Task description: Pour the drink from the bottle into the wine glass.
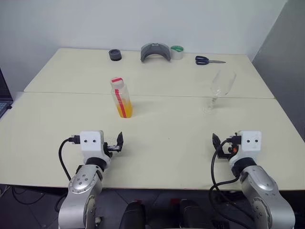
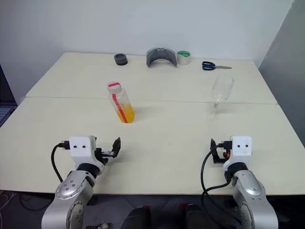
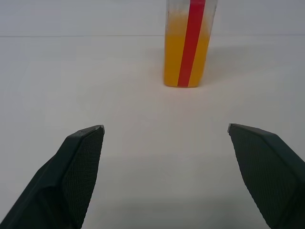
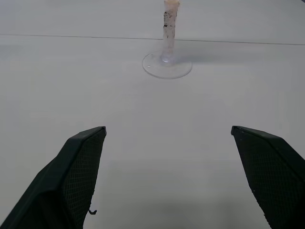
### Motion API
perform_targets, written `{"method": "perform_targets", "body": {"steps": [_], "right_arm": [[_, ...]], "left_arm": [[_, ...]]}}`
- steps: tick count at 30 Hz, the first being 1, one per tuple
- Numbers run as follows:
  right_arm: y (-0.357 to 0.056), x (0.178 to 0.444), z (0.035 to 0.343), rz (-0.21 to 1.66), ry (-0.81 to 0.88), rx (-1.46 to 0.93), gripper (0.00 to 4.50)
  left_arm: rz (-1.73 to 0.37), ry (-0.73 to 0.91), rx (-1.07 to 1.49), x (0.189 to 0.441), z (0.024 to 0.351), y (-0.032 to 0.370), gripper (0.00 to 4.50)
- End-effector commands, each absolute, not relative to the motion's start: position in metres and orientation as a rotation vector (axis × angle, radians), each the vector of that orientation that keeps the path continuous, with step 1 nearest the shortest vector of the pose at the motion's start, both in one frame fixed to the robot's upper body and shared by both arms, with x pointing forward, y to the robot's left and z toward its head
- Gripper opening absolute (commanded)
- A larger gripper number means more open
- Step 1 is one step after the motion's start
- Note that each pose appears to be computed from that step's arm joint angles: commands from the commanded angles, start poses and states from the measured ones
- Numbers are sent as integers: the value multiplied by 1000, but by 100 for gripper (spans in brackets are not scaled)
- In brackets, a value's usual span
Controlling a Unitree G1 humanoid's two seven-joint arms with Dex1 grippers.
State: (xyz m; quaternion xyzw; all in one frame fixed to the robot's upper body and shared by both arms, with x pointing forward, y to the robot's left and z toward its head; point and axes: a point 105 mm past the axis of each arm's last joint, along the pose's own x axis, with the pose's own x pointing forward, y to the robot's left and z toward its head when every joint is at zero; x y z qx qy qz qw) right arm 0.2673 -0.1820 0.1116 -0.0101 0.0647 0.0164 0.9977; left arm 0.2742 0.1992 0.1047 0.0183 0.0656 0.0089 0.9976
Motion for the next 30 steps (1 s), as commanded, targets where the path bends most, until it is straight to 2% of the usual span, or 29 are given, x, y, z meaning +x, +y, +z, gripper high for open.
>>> {"method": "perform_targets", "body": {"steps": [1, 13, 30], "right_arm": [[-178, 265, 128, 46, 60, -23, 449], [-178, 266, 130, 45, 52, -22, 449], [-176, 267, 132, 50, 46, -23, 449]], "left_arm": [[0, 68, 45, 275, 121, 194, 450], [-13, 36, 28, 274, 138, 190, 450], [-12, 35, 23, 280, 142, 179, 450]]}}
